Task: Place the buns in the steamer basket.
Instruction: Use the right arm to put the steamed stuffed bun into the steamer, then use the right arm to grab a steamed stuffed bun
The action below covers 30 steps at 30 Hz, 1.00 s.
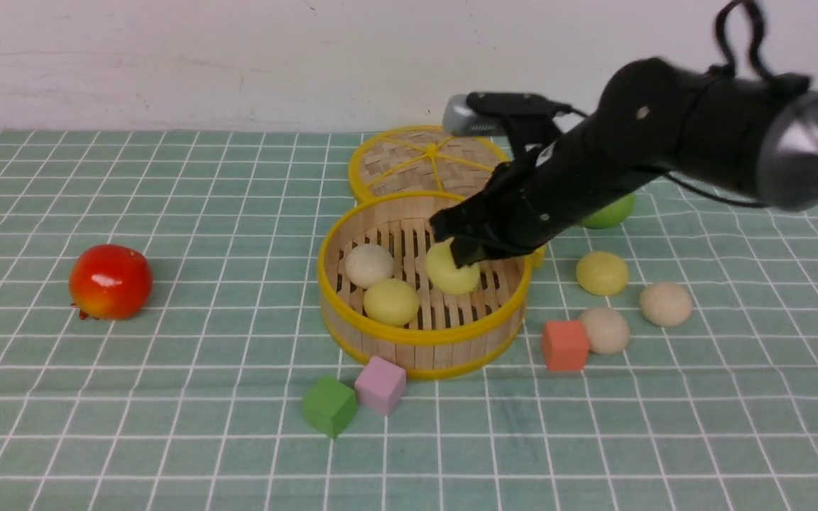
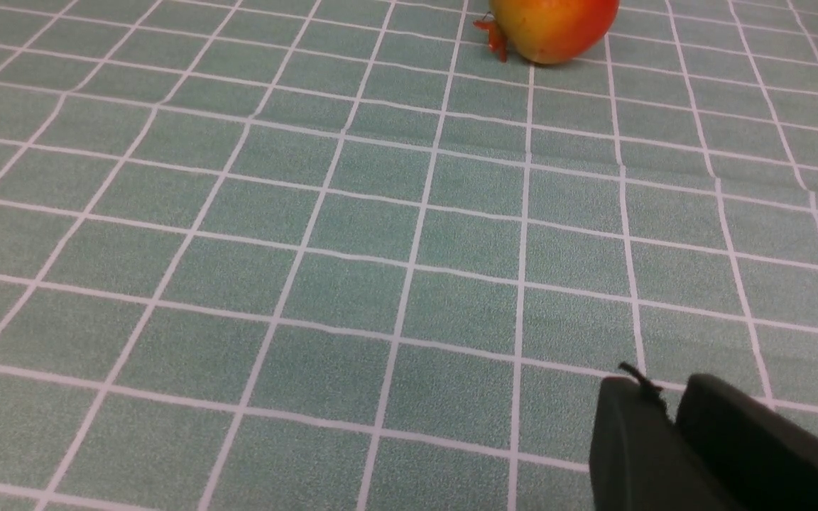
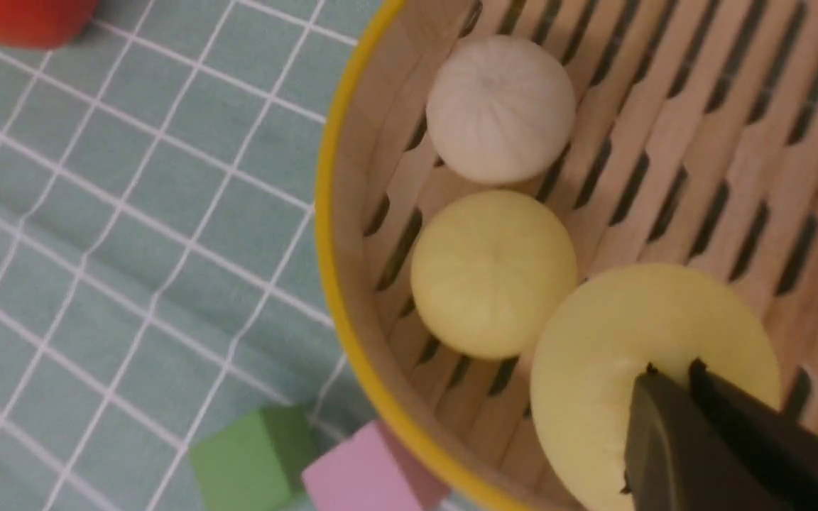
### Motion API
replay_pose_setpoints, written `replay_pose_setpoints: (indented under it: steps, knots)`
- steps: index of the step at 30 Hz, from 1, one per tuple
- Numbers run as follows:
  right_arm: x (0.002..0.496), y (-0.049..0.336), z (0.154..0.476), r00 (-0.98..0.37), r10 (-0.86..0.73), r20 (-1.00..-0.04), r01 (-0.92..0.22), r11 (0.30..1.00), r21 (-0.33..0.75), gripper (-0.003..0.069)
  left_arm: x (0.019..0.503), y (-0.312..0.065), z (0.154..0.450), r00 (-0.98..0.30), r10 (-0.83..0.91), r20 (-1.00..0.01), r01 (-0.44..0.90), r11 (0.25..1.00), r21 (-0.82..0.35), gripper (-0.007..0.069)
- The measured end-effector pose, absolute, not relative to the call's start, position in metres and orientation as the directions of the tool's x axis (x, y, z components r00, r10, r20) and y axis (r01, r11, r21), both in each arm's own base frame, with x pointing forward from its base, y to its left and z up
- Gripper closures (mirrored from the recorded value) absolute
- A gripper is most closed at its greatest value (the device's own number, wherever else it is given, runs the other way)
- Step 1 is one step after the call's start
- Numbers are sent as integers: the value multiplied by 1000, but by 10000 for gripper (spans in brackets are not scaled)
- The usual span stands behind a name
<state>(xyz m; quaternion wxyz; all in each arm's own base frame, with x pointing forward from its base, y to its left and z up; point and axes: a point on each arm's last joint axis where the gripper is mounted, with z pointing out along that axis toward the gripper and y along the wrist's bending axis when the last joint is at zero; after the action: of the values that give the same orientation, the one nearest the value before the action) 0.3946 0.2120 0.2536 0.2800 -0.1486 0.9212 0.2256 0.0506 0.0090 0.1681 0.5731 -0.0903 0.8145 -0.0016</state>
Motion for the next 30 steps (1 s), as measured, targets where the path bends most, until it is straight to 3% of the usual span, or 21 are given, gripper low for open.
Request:
replay_pose_setpoints:
  steps: [7,14,18,19,22,23,24,30]
  knots:
    - [407,217,211,-831,-164,-532,-378,868,322,667,51,9,168,-327,-149,-933,-145,984,-106,528]
    - [408,218,208,-833,-158,-530,-373,868,328,619,51,9,168,-327,-149,-933,-145,984,-106,521]
    - [408,218,211,-831,-157,-534,-375,867,328,510,51,9,168,-327,-149,-933,-145,984,-106,515]
    - [407,217,216,-824,-156,-544,-379,866,326,442,51,9,168,-327,-149,-933,-145,984,-106,514]
    - [402,214,235,-795,-176,-581,-407,864,295,314,51,9,168,-327,-149,-933,-145,984,-106,514]
    - [402,213,237,-791,-178,-585,-410,864,292,307,51,9,168,-327,-149,-933,-145,984,-106,514]
    - [398,208,254,-765,-204,-611,-434,864,255,244,51,9,168,-327,-149,-933,-145,984,-106,514]
    - [385,171,298,-724,-280,-630,-452,883,128,162,51,9,168,-327,-149,-933,-145,984,-106,514]
